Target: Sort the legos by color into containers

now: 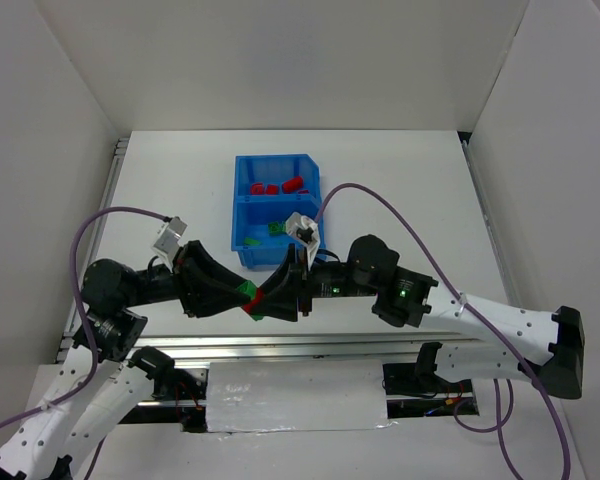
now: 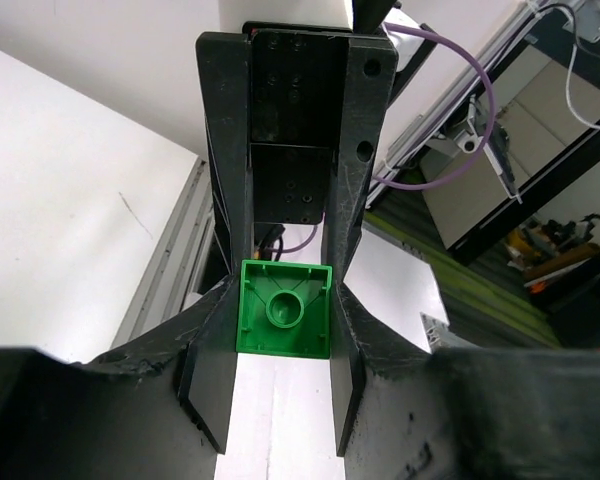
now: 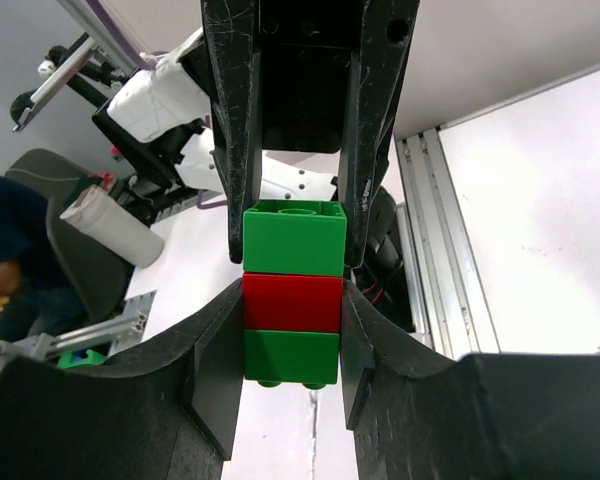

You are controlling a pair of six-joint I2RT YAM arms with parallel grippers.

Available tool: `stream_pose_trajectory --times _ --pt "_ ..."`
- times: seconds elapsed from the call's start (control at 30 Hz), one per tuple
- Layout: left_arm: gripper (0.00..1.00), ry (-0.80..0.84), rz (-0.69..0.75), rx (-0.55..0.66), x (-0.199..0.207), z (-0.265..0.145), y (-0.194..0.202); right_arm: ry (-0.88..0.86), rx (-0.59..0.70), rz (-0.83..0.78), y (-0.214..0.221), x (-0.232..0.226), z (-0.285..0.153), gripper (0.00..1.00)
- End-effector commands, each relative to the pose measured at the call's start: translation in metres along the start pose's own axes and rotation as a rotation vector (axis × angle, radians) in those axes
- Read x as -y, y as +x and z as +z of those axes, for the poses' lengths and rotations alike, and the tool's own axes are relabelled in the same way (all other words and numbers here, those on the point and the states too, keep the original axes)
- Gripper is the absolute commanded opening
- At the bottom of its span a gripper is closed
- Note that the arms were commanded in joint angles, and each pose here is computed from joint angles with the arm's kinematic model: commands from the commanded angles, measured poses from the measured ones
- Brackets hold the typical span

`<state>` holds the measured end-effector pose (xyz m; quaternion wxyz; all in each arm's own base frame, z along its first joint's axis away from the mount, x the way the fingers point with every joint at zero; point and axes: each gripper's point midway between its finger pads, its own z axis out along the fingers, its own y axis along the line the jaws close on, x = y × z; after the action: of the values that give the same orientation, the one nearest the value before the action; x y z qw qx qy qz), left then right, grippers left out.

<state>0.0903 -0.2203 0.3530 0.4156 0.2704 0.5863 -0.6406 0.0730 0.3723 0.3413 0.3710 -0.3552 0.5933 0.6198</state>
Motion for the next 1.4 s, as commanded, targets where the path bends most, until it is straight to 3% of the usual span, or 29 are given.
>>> stream_pose_trajectory --times 0.0,0.07,0.4,0.47,0.5,0.63,0.7,0.8,0.97,1.37 --pt "0.0 -0.017 0.071 0.025 0.009 0.001 -0.017 -0.043 0.044 -0.105 -0.012 -0.008 -0.006 0.11" --pt "0.0 -0.026 0.082 0.025 0.01 0.001 -0.021 -0.04 0.057 -0.127 -0.01 -0.007 -0.014 0.0" --pt "0.0 -0.063 0.133 0.034 -0.003 0.014 -0.044 0.099 0.12 -0.138 -0.003 0.016 -0.056 0.0" --pt "0.0 -0.182 0.121 0.048 -0.035 0.018 -0.049 0.16 0.181 -0.131 -0.013 0.019 -0.072 0.0" --pt "0.0 -0.236 0.16 0.061 -0.048 0.019 -0.056 0.276 0.221 -0.106 -0.018 0.036 -0.081 0.0" --pt "0.0 -0.633 0.079 0.127 -0.164 0.025 -0.07 0.622 0.407 0.088 -0.043 0.075 -0.128 0.0" --pt "0.0 -0.849 0.056 0.173 -0.224 0.019 -0.077 0.717 0.446 0.164 -0.044 0.085 -0.143 0.0" --pt "0.0 -0.954 0.031 0.126 -0.277 0.029 -0.069 0.75 0.482 0.224 -0.045 0.086 -0.153 0.0" --pt "0.0 -0.99 0.019 0.022 -0.307 0.05 -0.046 0.723 0.485 0.219 -0.05 0.077 -0.155 0.02" --pt "0.0 -1.101 -0.061 -0.121 -0.356 0.051 0.009 0.76 0.434 0.197 -0.039 0.086 -0.153 0.02"
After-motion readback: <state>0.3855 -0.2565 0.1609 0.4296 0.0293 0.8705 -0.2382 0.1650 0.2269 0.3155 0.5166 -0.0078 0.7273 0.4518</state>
